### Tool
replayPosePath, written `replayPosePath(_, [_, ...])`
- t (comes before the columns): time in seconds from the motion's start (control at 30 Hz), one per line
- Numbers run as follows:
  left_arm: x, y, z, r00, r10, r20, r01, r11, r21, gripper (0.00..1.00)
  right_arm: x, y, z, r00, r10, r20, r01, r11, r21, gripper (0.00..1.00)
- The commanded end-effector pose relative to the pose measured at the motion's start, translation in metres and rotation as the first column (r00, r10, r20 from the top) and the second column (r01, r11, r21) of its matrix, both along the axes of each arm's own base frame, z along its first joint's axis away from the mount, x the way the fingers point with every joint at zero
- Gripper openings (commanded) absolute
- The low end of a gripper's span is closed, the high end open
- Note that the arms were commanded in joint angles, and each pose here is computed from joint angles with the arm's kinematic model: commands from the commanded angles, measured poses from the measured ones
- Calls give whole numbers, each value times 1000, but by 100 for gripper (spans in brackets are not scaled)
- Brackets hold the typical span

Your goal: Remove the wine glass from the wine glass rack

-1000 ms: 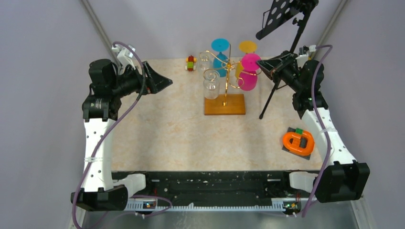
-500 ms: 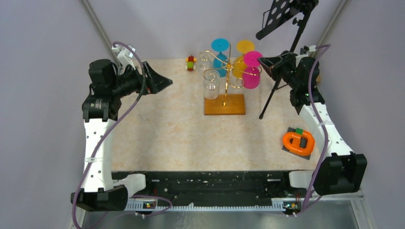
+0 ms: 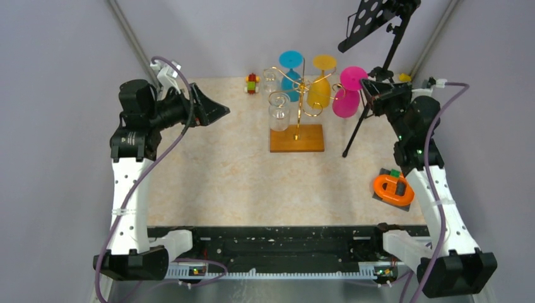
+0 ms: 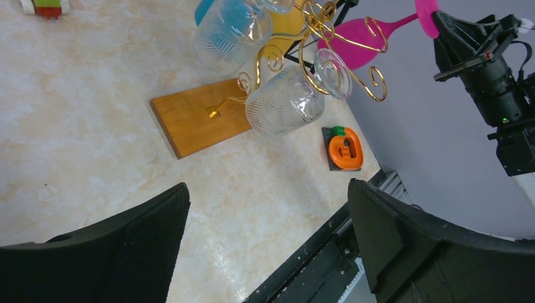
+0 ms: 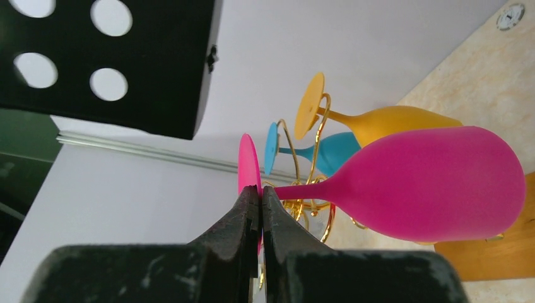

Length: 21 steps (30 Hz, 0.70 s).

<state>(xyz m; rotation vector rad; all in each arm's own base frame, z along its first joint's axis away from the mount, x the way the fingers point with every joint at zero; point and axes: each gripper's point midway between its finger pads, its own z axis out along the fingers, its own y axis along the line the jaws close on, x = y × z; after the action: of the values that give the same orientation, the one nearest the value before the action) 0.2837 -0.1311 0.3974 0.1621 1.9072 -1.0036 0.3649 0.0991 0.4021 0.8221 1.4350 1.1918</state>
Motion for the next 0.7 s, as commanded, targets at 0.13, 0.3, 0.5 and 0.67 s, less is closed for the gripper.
replayPosePath(0.13, [-6, -12, 5, 997, -71, 43, 73, 997, -38, 98, -53, -11, 23, 997, -41, 67, 39, 999, 25, 0])
replayPosePath(0.3, [-12, -34, 4, 987, -160, 34, 163, 982, -97, 98, -85, 2, 13, 997, 55, 63, -54, 998, -13, 0])
replayPosePath(0.5, [-25, -82, -8, 957, -289, -2, 284, 942, -178, 98, -127, 32, 14, 951, 270, 148, -286, 953, 96, 0])
replayPosePath(0.67, [-34, -115, -22, 943, -323, -74, 300, 926, -229, 96, -157, 46, 27, 882, 401, 248, -452, 869, 203, 0])
